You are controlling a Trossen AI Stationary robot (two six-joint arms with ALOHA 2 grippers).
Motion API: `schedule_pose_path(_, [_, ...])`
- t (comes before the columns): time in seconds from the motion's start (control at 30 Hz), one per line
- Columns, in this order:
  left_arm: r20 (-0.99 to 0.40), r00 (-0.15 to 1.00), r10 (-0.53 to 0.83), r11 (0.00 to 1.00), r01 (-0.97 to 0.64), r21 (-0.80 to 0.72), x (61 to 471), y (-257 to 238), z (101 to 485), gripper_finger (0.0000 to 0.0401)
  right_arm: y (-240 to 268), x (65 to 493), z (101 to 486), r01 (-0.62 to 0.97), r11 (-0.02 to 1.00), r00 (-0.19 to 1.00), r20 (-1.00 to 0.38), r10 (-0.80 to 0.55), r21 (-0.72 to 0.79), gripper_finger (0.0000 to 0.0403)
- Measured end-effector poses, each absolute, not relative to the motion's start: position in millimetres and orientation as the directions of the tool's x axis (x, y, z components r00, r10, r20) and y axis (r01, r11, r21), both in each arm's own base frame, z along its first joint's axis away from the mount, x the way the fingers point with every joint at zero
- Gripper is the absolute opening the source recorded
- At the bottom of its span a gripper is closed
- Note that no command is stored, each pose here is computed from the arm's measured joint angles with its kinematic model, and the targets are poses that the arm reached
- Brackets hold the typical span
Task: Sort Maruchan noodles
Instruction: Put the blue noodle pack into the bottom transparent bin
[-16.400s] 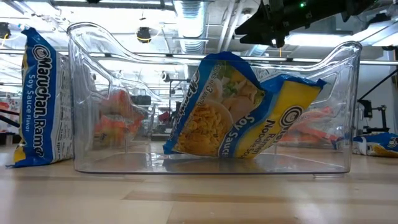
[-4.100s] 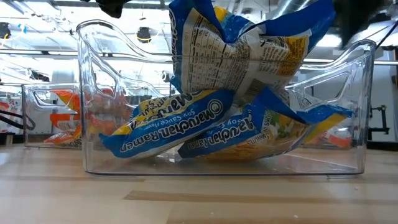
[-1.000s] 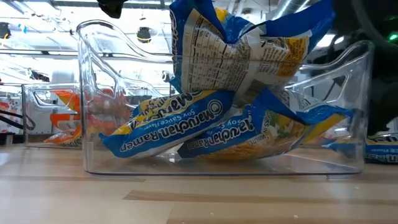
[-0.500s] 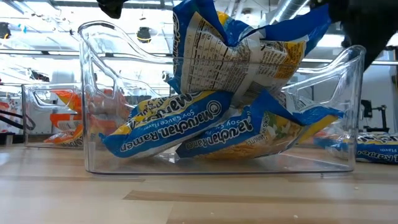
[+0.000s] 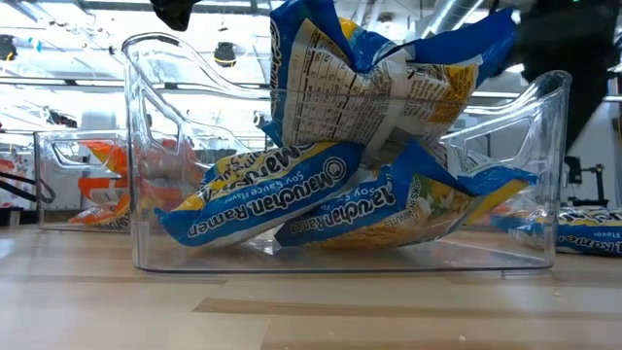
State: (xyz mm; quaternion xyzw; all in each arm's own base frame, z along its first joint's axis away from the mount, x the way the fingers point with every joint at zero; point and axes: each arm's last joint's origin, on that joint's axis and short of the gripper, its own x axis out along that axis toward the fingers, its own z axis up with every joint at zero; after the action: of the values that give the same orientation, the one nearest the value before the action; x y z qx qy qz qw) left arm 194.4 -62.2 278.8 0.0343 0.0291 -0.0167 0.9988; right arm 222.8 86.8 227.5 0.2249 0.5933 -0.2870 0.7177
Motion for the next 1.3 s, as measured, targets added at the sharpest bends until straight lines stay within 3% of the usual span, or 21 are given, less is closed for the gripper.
schedule_pose_path(0.13, [-0.060, 0.998, -0.031, 0.997, 0.035, 0.063, 194, -62, 279, 0.0185, 85, 222, 201, 0.644, 0.764, 0.127, -0.990, -0.060, 0.036, 0.0260])
schedule_pose_path(0.53, [-0.057, 0.998, -0.029, 0.997, 0.033, 0.076, 194, -62, 279, 0.0185, 78, 206, 170, 0.656, 0.752, 0.184, -0.980, -0.074, 0.066, 0.0260])
schedule_pose_path(0.67, [-0.053, 0.998, -0.028, 0.996, 0.033, 0.081, 194, -62, 279, 0.0185, 78, 206, 170, 0.649, 0.759, 0.208, -0.972, -0.112, 0.052, 0.0260])
schedule_pose_path(1.3, [-0.042, 0.996, -0.075, 0.994, 0.078, 0.078, 194, -64, 280, 0.0185, 81, 207, 170, 0.605, 0.790, 0.200, -0.979, -0.037, 0.094, 0.0260])
